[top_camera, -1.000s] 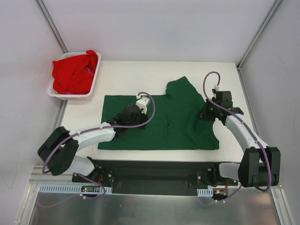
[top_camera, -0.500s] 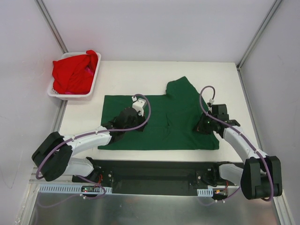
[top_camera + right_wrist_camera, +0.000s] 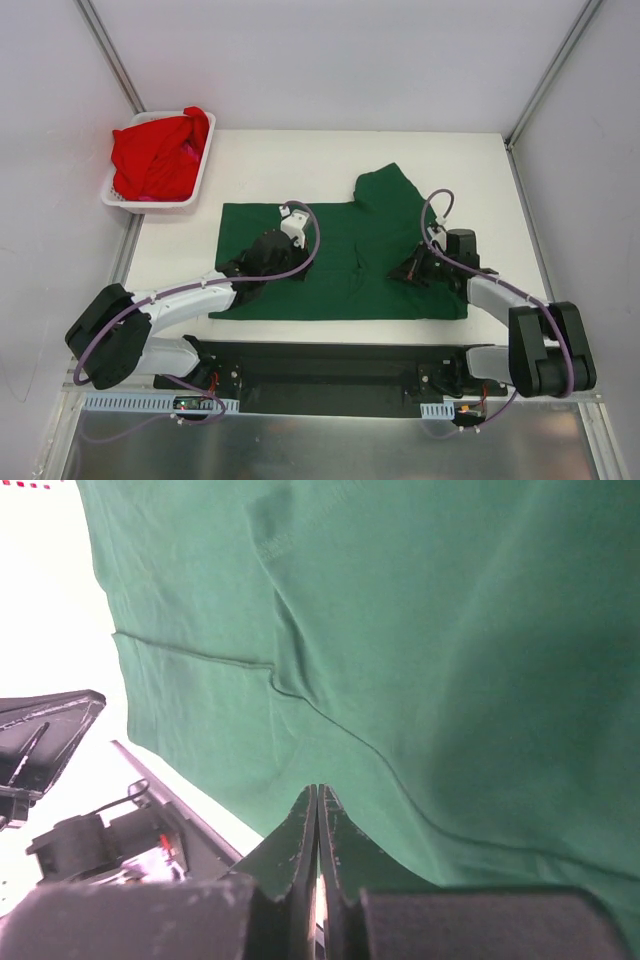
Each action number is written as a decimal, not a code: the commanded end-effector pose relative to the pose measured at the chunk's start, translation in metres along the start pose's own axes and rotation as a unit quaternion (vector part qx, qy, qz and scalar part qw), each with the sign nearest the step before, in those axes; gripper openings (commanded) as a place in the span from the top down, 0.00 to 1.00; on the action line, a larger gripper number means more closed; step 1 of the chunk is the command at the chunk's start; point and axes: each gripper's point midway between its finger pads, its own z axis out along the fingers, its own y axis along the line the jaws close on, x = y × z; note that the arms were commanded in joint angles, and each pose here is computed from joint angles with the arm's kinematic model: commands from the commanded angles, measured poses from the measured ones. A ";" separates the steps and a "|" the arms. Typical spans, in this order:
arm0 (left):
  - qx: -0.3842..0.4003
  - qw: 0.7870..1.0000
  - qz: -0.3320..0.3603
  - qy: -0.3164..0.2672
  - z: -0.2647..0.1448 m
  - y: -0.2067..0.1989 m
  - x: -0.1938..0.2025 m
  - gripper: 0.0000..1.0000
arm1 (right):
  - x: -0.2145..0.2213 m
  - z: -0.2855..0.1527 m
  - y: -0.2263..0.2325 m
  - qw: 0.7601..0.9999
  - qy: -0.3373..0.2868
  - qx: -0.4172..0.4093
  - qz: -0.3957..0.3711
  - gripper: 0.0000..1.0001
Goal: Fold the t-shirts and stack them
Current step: Fold the tshirt
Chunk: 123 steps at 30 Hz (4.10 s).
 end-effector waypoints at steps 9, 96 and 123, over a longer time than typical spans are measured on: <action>-0.012 1.000 0.006 -0.021 -0.002 0.004 -0.007 1.00 | 0.012 0.023 -0.013 0.998 0.018 -0.045 0.028 0.99; -0.092 0.990 0.059 0.088 0.080 0.052 0.017 1.00 | -0.077 0.073 -0.022 0.929 0.079 0.300 -0.202 0.99; -0.068 0.981 0.052 0.173 0.068 0.021 0.072 1.00 | -0.031 0.041 -0.046 0.915 0.132 0.332 -0.186 0.99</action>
